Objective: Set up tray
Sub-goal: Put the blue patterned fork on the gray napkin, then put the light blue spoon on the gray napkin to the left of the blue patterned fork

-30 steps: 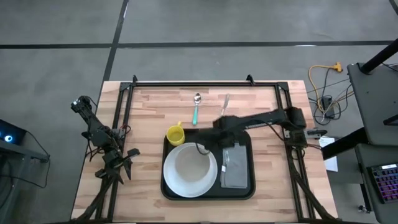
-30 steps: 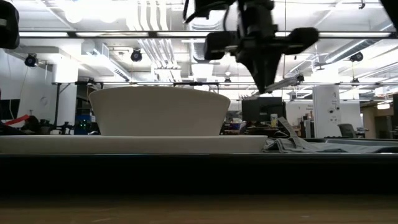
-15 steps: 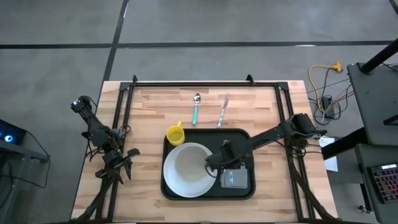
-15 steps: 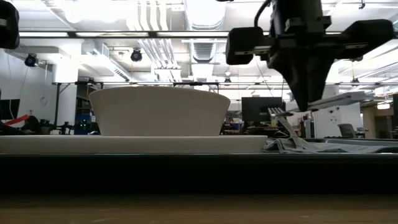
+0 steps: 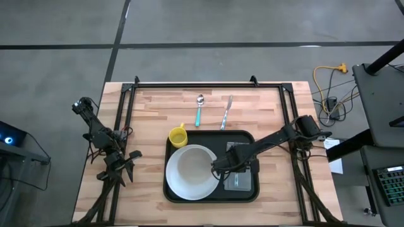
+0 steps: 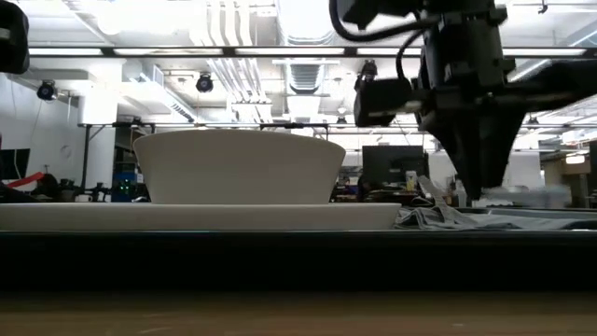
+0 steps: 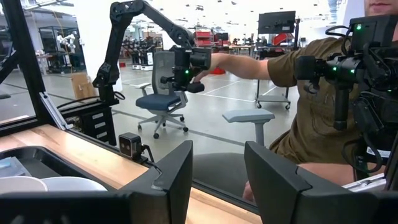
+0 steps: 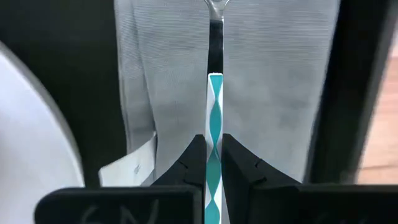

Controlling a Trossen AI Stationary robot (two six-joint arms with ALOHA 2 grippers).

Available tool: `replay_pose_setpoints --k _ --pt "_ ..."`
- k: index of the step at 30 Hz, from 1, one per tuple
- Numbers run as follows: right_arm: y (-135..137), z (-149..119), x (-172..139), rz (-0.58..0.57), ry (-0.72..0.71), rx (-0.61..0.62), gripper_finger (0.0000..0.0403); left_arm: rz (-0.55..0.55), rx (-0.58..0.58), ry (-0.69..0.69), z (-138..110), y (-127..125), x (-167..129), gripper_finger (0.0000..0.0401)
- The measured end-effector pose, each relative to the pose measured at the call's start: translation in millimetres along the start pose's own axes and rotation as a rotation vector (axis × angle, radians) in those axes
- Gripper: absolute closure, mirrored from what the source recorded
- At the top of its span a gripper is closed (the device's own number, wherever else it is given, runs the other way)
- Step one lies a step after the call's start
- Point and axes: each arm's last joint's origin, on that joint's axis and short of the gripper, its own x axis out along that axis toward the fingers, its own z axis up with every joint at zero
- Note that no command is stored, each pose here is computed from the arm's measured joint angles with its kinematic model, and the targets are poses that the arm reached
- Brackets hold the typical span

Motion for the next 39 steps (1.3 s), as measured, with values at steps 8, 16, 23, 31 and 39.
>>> replay_pose_setpoints --k 8,16,23,31,39 --pt "-6.6 4.5 31.8 0.038 0.043 0.002 0.0388 0.0 0.0 0.0 0.0 0.0 0.0 0.0269" --pt "-10.4 6.2 37.1 0.024 0.039 -0.029 0.0324 0.0 0.0 0.0 -0.1 0.0 0.0 0.0269" --pt "-9.2 4.7 32.6 0.015 0.035 -0.057 0.0264 0.0 0.0 0.0 0.0 0.0 0.0 0.0269" --pt "-3.2 2.7 14.3 0.015 0.032 -0.111 0.0241 0.0 0.0 0.0 0.1 0.0 0.0 0.0269" --pt "19.5 5.8 -17.3 0.142 0.035 -0.143 0.0251 -0.001 0.0 0.0 -0.1 0.0 0.0 0.0269"
